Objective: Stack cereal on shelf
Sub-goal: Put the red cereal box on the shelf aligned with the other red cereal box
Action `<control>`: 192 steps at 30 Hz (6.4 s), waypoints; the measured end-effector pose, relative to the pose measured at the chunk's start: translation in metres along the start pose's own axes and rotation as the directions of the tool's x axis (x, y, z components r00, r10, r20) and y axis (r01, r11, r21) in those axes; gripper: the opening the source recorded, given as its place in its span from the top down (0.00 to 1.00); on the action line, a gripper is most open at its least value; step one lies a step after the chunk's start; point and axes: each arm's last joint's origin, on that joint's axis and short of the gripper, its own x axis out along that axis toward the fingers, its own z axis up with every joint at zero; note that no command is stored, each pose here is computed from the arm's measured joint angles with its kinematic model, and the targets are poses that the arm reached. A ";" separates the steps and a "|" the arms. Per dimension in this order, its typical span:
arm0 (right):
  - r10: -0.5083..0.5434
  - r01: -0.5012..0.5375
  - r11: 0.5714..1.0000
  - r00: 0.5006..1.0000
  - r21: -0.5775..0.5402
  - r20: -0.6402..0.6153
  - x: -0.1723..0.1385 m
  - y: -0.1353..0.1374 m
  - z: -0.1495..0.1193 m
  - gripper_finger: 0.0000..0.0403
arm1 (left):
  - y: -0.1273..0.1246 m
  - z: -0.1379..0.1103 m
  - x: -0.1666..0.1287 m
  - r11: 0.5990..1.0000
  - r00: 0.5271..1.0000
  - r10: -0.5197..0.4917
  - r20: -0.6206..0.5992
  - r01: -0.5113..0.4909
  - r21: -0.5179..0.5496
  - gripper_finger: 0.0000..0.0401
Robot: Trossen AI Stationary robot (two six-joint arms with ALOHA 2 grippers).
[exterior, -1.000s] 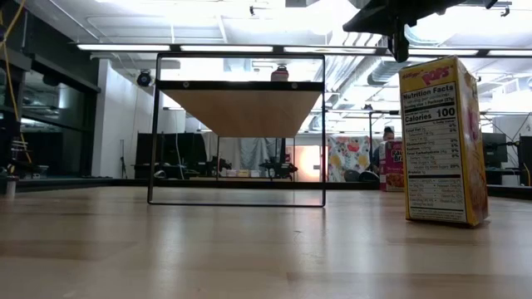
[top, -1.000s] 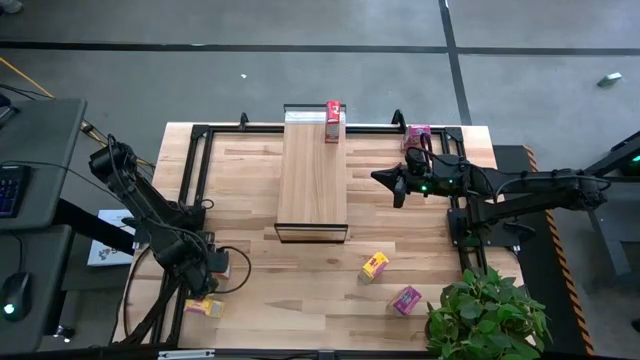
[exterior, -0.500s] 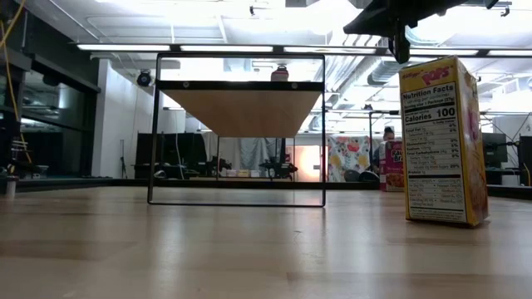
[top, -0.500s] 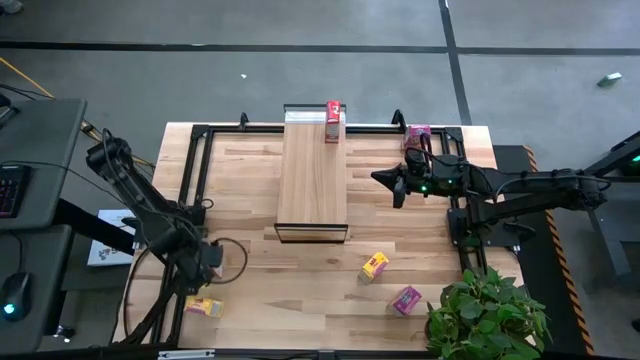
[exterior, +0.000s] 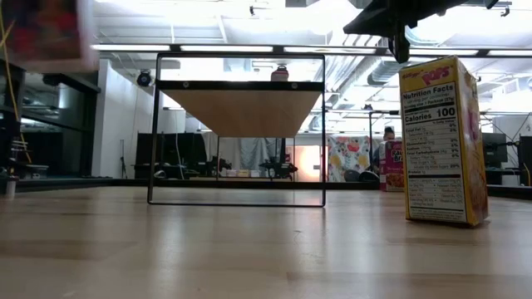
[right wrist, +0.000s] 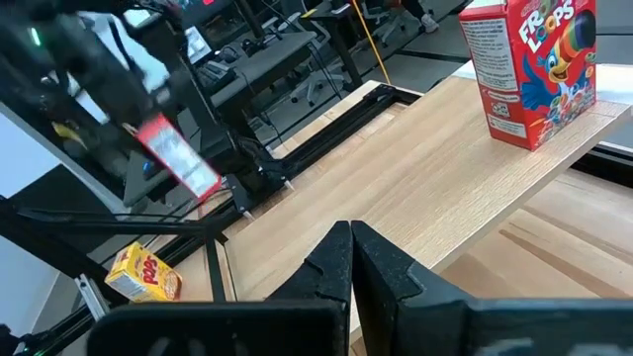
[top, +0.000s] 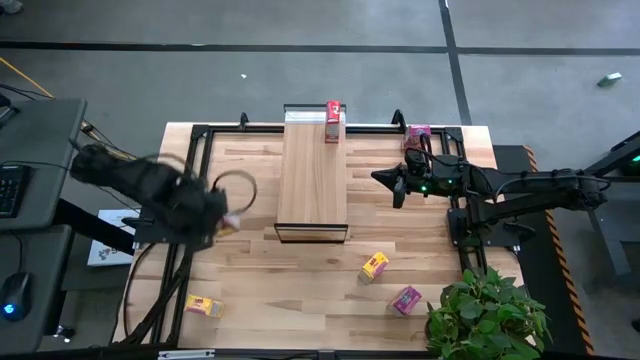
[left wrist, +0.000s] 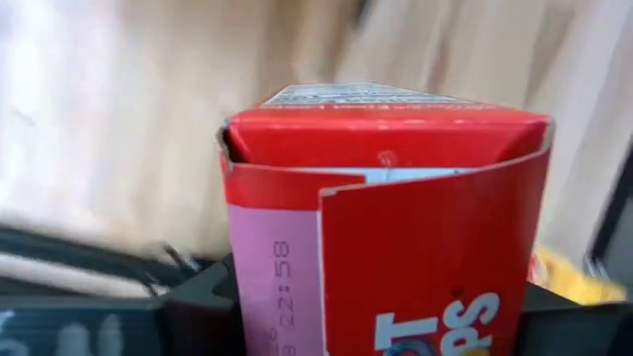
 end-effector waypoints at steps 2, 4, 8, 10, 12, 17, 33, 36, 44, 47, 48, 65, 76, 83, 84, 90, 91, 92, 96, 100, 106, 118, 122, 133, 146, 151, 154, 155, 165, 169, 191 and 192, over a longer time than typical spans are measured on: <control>0.000 0.000 1.000 1.000 0.000 0.001 0.000 0.000 0.000 1.00 | 0.007 0.022 -0.013 0.999 0.997 0.045 0.063 -0.046 0.012 0.55; 0.000 0.000 1.000 1.000 0.000 0.001 0.000 0.000 0.000 1.00 | 0.016 0.045 -0.022 0.993 0.988 0.109 0.111 -0.113 0.026 0.55; 0.000 0.000 1.000 1.000 0.000 0.001 0.000 0.000 0.000 1.00 | 0.039 0.093 -0.030 0.967 0.962 0.236 0.137 -0.246 0.061 0.55; -0.001 0.001 1.000 1.000 0.000 0.002 0.000 0.000 0.000 1.00 | 0.054 0.118 -0.029 0.952 0.947 0.285 0.150 -0.298 0.069 0.55; -0.007 0.007 1.000 1.000 0.001 0.006 0.000 0.000 0.000 1.00 | 0.069 0.141 -0.025 0.944 0.935 0.314 0.164 -0.326 0.054 0.55; -0.018 0.018 1.000 1.000 0.001 0.013 0.000 0.000 0.000 1.00 | 0.105 0.185 -0.009 0.953 0.941 0.297 0.160 -0.302 0.001 0.55; -0.056 0.056 0.998 0.998 0.001 0.037 0.000 -0.002 0.001 1.00 | 0.139 0.232 0.046 0.969 0.965 0.244 0.099 -0.247 0.021 0.55; -0.056 0.056 0.998 0.998 0.002 0.037 0.000 -0.002 0.001 1.00 | 0.139 0.235 0.045 0.968 0.961 0.243 0.131 -0.249 0.031 0.54; -0.056 0.056 0.998 0.998 0.004 0.037 0.000 -0.002 0.001 1.00 | 0.139 0.236 0.045 0.965 0.959 0.245 0.140 -0.255 0.062 0.47; -0.056 0.056 0.998 0.998 0.005 0.037 0.000 -0.002 0.001 1.00 | 0.141 0.235 0.045 0.962 0.957 0.254 0.139 -0.265 0.069 0.44; -0.056 0.056 0.998 0.998 0.005 0.037 0.000 -0.002 0.001 1.00 | 0.142 0.236 0.046 0.959 0.954 0.265 0.139 -0.276 0.067 0.43; -0.056 0.056 0.998 0.998 0.005 0.037 0.000 -0.002 0.001 1.00 | 0.144 0.233 0.010 0.949 0.919 0.308 0.245 -0.317 -0.004 0.40; -0.056 0.056 0.998 0.998 0.005 0.037 0.000 -0.002 0.001 1.00 | 0.125 0.185 -0.045 0.981 0.855 0.164 0.492 -0.089 -0.173 0.72; -0.060 0.060 0.998 0.998 0.002 0.031 0.000 -0.002 0.001 1.00 | 0.104 0.119 0.020 0.948 0.700 0.107 0.706 0.141 -0.284 0.96; -0.060 0.060 0.998 0.998 0.002 0.031 0.000 -0.002 0.001 1.00 | 0.100 0.110 0.034 0.940 0.670 0.093 0.736 0.186 -0.288 0.98; -0.060 0.060 0.998 0.998 -0.008 0.031 0.000 -0.002 0.001 1.00 | 0.086 0.094 0.101 0.862 0.523 0.080 0.848 0.391 -0.323 1.00; -0.060 0.060 0.998 0.998 -0.008 0.031 0.000 -0.002 0.001 1.00 | 0.086 0.095 0.108 0.861 0.535 0.102 0.839 0.376 -0.344 1.00; -0.060 0.060 0.998 0.998 -0.008 0.031 0.000 -0.002 0.001 1.00 | 0.086 0.097 0.114 0.860 0.556 0.128 0.821 0.350 -0.372 1.00; -0.067 0.067 0.998 0.997 -0.008 0.035 0.000 -0.002 0.001 1.00 | 0.090 0.107 0.130 0.876 0.600 0.177 0.780 0.265 -0.402 1.00; -0.089 0.089 0.996 0.995 -0.007 0.049 0.000 -0.003 0.001 1.00 | 0.097 0.120 0.143 0.898 0.640 0.185 0.746 0.199 -0.393 1.00; -0.092 0.092 0.996 0.994 0.009 0.051 0.000 -0.003 0.001 1.00 | 0.112 0.130 0.149 0.912 0.650 0.235 0.722 0.110 -0.396 1.00; -0.097 0.097 0.995 0.994 0.012 0.055 0.000 -0.003 0.001 1.00 | 0.155 0.132 0.154 0.880 0.610 0.356 0.708 0.036 -0.473 1.00; -0.097 0.097 0.995 0.994 0.012 0.055 0.000 -0.003 0.001 1.00 | 0.165 0.136 0.153 0.870 0.555 0.386 0.737 0.047 -0.492 1.00; -0.100 0.099 0.995 0.993 0.013 0.057 0.000 -0.003 0.001 1.00 | 0.181 0.144 0.160 0.872 0.477 0.422 0.771 0.018 -0.489 1.00; -0.102 0.102 0.995 0.993 0.004 0.058 0.000 -0.003 0.001 1.00 | 0.169 0.123 0.126 0.922 0.545 0.127 0.829 0.244 -0.301 1.00; -0.108 0.108 0.994 0.992 -0.006 0.061 0.000 -0.003 0.001 1.00 | 0.139 0.137 0.146 0.941 0.579 0.029 0.814 0.258 -0.217 1.00; -0.108 0.108 0.994 0.992 -0.006 0.061 0.000 -0.003 0.001 1.00 | 0.130 0.143 0.154 0.946 0.580 0.093 0.809 0.203 -0.254 1.00; -0.108 0.108 0.994 0.992 -0.006 0.061 0.000 -0.003 0.001 1.00 | 0.130 0.145 0.156 0.943 0.574 0.127 0.809 0.183 -0.278 1.00; -0.108 0.108 0.994 0.992 -0.006 0.061 0.000 -0.003 0.001 1.00 | 0.147 0.146 0.166 0.928 0.575 0.250 0.779 0.087 -0.362 1.00; -0.108 0.108 0.994 0.992 -0.006 0.061 0.000 -0.003 0.001 1.00 | 0.150 0.147 0.167 0.934 0.561 0.237 0.793 0.092 -0.344 1.00; -0.114 0.114 0.993 0.991 -0.005 0.065 0.000 -0.004 0.002 1.00 | 0.161 0.148 0.157 0.943 0.498 0.213 0.841 0.121 -0.311 1.00; -0.114 0.115 0.993 0.991 -0.005 0.065 0.000 -0.004 0.002 1.00 | 0.159 0.147 0.154 0.948 0.491 0.183 0.852 0.142 -0.285 1.00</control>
